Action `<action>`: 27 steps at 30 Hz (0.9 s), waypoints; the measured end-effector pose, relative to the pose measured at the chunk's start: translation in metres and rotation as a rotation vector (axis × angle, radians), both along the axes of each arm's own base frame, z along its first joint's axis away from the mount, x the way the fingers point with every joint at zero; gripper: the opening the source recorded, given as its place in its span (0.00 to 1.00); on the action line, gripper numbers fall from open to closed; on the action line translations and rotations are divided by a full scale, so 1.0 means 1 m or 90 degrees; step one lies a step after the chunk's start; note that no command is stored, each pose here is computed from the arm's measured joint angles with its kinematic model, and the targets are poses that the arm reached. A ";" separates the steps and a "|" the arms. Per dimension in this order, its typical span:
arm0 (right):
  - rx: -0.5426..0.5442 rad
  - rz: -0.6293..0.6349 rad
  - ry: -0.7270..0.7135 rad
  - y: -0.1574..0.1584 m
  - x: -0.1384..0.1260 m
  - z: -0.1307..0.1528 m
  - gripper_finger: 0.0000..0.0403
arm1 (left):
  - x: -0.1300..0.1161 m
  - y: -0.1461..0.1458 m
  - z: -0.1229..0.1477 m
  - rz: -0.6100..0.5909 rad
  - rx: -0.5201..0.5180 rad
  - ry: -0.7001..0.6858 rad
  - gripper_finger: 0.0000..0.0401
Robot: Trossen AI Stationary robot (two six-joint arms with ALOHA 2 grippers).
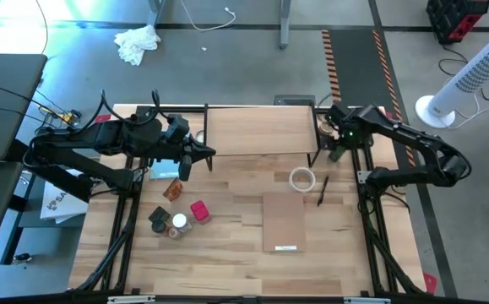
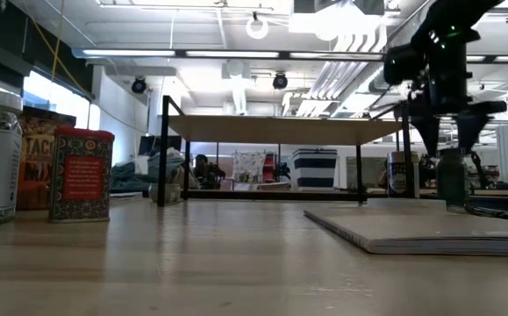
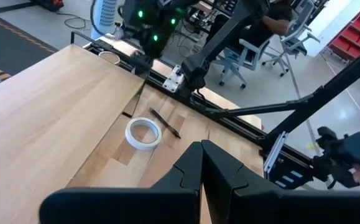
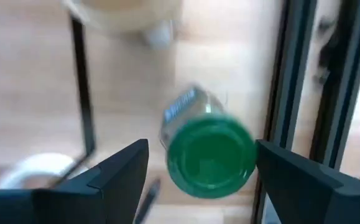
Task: Shelf spices
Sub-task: Move the green seasoning bottle to the middle left of the table
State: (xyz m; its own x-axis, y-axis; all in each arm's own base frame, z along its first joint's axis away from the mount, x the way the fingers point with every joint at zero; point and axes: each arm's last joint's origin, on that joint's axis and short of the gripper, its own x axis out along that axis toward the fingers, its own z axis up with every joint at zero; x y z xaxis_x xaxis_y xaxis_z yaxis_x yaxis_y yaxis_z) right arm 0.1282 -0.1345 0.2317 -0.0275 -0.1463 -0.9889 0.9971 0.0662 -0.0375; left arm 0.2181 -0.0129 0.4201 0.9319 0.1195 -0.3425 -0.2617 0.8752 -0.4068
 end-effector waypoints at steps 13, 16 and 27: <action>0.049 0.259 0.026 -0.003 -0.008 -0.020 0.72 | 0.000 -0.001 0.000 -0.015 -0.017 0.002 0.00; 0.053 0.314 0.033 -0.003 -0.009 -0.025 0.72 | 0.000 -0.001 0.000 -0.018 -0.024 0.002 0.00; 0.040 0.301 -0.003 -0.007 -0.005 -0.037 0.72 | 0.000 -0.001 0.000 -0.009 -0.051 -0.001 0.00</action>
State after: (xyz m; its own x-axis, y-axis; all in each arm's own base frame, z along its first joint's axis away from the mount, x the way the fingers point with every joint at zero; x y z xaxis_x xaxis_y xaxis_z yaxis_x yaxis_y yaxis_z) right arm 0.1228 -0.1420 0.1947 0.0329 -0.0819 -0.9961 0.8572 0.5148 -0.0140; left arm 0.2181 -0.0141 0.4197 0.9339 0.0787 -0.3488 -0.2488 0.8437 -0.4756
